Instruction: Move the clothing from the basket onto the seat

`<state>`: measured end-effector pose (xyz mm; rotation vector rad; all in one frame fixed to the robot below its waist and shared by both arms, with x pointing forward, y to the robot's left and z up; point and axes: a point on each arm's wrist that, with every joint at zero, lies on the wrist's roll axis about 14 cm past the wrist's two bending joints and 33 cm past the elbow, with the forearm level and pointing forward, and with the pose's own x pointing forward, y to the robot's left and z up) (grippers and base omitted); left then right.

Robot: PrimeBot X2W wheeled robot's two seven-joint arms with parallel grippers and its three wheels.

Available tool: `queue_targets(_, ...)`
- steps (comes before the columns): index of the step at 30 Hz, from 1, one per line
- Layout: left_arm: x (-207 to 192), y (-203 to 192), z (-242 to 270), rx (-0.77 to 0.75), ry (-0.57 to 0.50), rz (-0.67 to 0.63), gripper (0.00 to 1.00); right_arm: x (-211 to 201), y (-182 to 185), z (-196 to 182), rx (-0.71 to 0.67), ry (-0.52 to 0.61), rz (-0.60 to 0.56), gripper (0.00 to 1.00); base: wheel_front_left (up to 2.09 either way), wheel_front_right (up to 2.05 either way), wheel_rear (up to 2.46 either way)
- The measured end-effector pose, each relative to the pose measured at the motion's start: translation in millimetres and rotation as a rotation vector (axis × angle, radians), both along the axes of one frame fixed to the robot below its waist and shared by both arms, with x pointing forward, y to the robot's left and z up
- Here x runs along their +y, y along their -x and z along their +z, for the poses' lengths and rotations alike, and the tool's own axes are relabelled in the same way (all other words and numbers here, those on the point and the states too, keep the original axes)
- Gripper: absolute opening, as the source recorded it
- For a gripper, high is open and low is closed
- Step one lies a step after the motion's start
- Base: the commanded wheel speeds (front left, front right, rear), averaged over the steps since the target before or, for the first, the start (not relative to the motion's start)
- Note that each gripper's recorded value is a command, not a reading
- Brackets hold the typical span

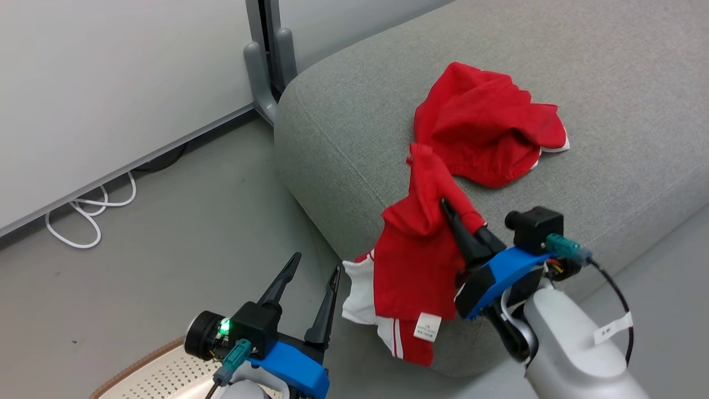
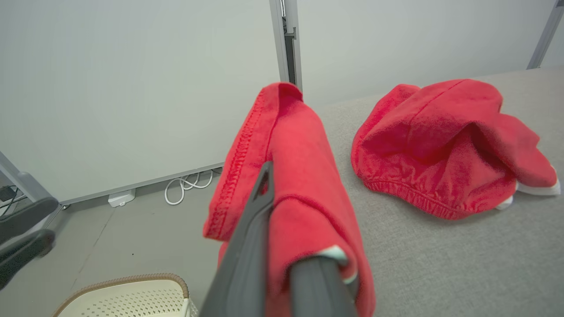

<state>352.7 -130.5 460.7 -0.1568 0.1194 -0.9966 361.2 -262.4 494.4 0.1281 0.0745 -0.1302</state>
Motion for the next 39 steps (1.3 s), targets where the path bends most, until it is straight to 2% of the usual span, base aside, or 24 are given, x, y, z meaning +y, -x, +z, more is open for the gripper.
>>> queue_targets(4, -0.6, -5.5, -0.8, -0.006, 0.007, -0.003, 1.00, -23.4, -14.9, 27.4, -0.048, 0.036, -0.025, 0.00, 0.00, 0.00, 0.00)
queue_targets(14, 2.7, -32.9, -19.9, -0.004, 0.009, -0.014, 1.00, -95.2, -62.0, 125.5, -0.195, 0.175, -0.127, 0.00, 0.00, 0.00, 0.00)
queue_targets(23, 9.0, -62.2, -42.1, -0.008, 0.002, -0.024, 1.00, -147.0, -91.6, 169.4, -0.241, 0.273, -0.241, 0.00, 0.00, 0.00, 0.00)
queue_targets(30, 16.3, -78.6, -54.9, -0.008, -0.007, -0.028, 1.00, -184.8, -100.4, 130.3, -0.195, 0.277, -0.355, 0.00, 0.00, 0.00, 0.00)
queue_targets(34, 23.3, -84.6, -63.3, 0.000, -0.014, -0.023, 1.00, -198.9, -98.9, 84.0, -0.130, 0.253, -0.411, 0.00, 0.00, 0.00, 0.00)
queue_targets(39, 31.6, -89.4, -76.4, 0.019, -0.032, -0.018, 1.00, -192.4, -102.1, 10.7, 0.018, 0.195, -0.420, 0.00, 0.00, 0.00, 0.00)
